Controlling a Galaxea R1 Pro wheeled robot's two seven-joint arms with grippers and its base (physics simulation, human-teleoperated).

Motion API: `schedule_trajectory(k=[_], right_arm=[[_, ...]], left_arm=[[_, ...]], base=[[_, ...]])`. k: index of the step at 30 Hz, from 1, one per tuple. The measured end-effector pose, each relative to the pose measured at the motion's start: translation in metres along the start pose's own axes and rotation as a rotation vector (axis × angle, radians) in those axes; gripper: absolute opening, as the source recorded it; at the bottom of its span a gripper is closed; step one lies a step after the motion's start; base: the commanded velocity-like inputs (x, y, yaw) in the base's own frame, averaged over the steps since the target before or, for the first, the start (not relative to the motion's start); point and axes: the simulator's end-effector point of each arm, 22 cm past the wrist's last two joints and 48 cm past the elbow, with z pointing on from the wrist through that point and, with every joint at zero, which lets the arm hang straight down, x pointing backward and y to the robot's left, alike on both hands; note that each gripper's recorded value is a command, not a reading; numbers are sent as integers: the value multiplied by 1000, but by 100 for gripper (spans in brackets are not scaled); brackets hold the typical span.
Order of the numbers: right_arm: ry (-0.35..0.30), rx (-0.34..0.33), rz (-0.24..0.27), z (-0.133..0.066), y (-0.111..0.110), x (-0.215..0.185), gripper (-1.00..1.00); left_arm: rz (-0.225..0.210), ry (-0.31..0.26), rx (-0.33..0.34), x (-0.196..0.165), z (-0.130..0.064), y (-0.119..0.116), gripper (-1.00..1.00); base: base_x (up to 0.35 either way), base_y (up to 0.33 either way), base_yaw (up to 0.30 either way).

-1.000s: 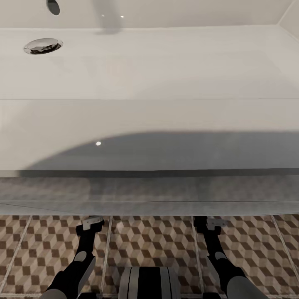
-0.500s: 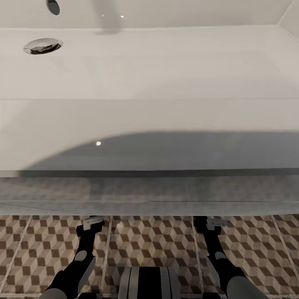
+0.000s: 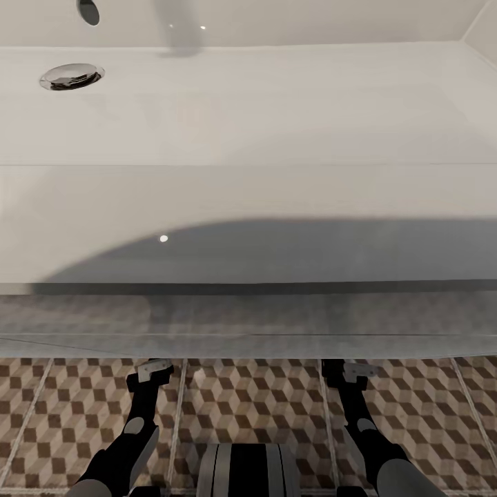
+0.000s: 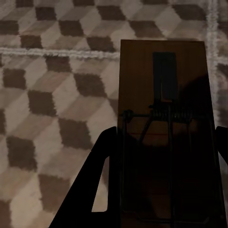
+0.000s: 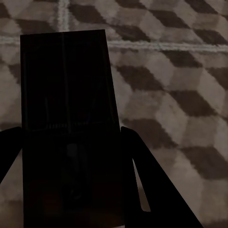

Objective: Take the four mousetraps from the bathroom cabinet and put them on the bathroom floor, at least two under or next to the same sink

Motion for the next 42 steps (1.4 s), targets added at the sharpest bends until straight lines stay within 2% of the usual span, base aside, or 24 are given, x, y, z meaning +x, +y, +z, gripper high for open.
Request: schedule_trajectory(k=[7,16,42], right_arm=[[5,2,2,0,0,1,-100],[27,3,3,3,0,3,-100],[107,-6,2,7,4,15,-100]], left_arm=[[5,10,6,2,0,-2,-100],[22,65,3,14,0,-1,-100],[24,65,2,14,-1,-3,-100]], base=[[0,0,0],[0,0,0],[0,0,0]])
